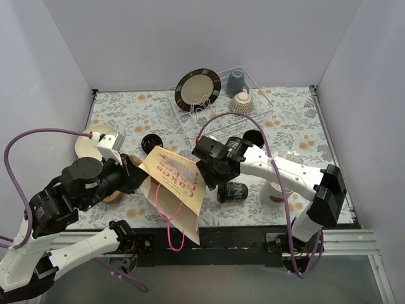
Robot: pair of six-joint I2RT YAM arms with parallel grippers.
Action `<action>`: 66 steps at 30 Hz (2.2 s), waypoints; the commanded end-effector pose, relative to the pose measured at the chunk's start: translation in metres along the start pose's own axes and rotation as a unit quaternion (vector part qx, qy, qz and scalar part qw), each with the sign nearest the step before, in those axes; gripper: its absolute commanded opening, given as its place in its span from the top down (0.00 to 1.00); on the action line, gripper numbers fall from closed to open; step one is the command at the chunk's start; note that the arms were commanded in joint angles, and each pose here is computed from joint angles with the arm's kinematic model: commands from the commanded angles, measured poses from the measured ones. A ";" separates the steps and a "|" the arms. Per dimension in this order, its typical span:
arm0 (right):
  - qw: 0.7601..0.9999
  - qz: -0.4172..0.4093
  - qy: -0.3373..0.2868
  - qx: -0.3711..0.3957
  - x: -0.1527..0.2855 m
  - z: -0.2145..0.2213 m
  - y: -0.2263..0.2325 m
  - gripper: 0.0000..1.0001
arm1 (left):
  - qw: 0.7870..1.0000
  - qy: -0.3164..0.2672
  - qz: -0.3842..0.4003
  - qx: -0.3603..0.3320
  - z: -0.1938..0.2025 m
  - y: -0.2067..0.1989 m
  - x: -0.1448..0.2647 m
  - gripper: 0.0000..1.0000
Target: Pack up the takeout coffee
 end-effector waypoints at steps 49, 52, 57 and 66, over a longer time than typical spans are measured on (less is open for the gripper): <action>0.998 0.032 0.021 -0.053 -0.006 0.033 -0.017 0.30 | 1.000 0.000 0.023 -0.017 0.006 0.000 0.001 1.00; 0.998 -0.042 -0.033 -0.025 0.014 0.042 -0.019 0.25 | 0.999 0.005 0.025 -0.024 0.006 -0.001 0.000 1.00; 0.983 -0.153 -0.087 0.053 0.025 0.069 -0.022 0.02 | 0.999 0.001 0.024 -0.032 0.002 -0.002 0.000 1.00; 0.978 -0.039 0.108 0.172 0.006 0.089 -0.031 0.01 | 0.999 0.022 0.021 -0.044 0.002 -0.004 -0.004 1.00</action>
Point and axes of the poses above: each gripper's point midway between its finger pads, its own x axis back along the fingers, its own y axis along the line the jaws close on, z = x × y, the point moved 7 cm from there along x, back along the fingers
